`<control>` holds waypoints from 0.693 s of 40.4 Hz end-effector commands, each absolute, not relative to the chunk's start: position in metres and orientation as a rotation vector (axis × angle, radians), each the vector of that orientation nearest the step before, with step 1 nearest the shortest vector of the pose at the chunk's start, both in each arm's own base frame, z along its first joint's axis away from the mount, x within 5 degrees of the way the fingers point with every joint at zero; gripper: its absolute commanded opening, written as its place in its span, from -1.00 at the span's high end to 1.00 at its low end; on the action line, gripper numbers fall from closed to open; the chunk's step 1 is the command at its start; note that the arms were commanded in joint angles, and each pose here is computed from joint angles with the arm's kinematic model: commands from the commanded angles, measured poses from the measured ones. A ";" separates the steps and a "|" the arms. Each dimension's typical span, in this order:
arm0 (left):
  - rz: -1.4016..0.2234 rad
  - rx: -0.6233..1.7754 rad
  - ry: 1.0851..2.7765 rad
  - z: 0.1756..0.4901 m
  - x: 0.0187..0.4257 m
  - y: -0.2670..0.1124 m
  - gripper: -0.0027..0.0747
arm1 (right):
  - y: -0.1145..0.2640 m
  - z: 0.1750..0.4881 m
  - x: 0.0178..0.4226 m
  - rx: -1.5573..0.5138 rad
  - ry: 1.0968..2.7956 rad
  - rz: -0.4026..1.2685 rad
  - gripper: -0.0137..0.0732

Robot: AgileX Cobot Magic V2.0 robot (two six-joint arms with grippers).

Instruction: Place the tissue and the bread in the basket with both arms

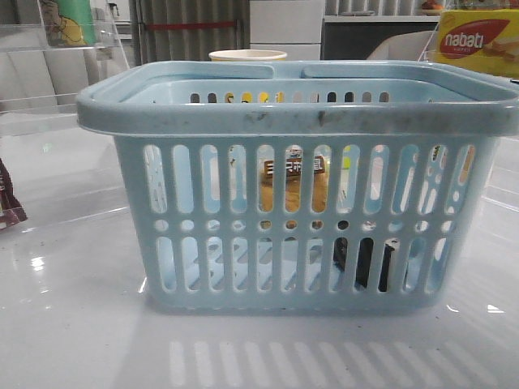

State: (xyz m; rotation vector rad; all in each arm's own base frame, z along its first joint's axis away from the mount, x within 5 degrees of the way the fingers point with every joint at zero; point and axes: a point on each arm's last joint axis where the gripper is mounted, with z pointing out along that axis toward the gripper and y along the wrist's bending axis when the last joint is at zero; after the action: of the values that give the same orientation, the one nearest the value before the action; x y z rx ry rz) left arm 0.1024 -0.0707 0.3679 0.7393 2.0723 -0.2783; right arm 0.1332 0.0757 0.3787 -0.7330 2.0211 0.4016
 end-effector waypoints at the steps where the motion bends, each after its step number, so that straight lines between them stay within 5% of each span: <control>1: -0.324 0.701 1.980 0.382 0.103 -0.073 0.69 | 0.075 0.394 0.133 -0.697 1.937 0.406 0.55; 19: -0.330 0.694 1.963 0.384 0.100 -0.071 0.69 | 0.075 0.394 0.133 -0.697 1.937 0.406 0.55; 28: -0.282 0.453 1.821 0.384 0.087 -0.042 0.69 | 0.075 0.394 0.133 -0.697 1.937 0.406 0.55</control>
State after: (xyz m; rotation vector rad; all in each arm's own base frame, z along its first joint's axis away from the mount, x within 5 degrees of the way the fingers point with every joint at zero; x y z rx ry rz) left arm 0.0915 -0.0500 0.3702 0.5938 1.9926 -0.2501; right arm 0.1329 0.0757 0.3784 -0.7355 2.0247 0.4026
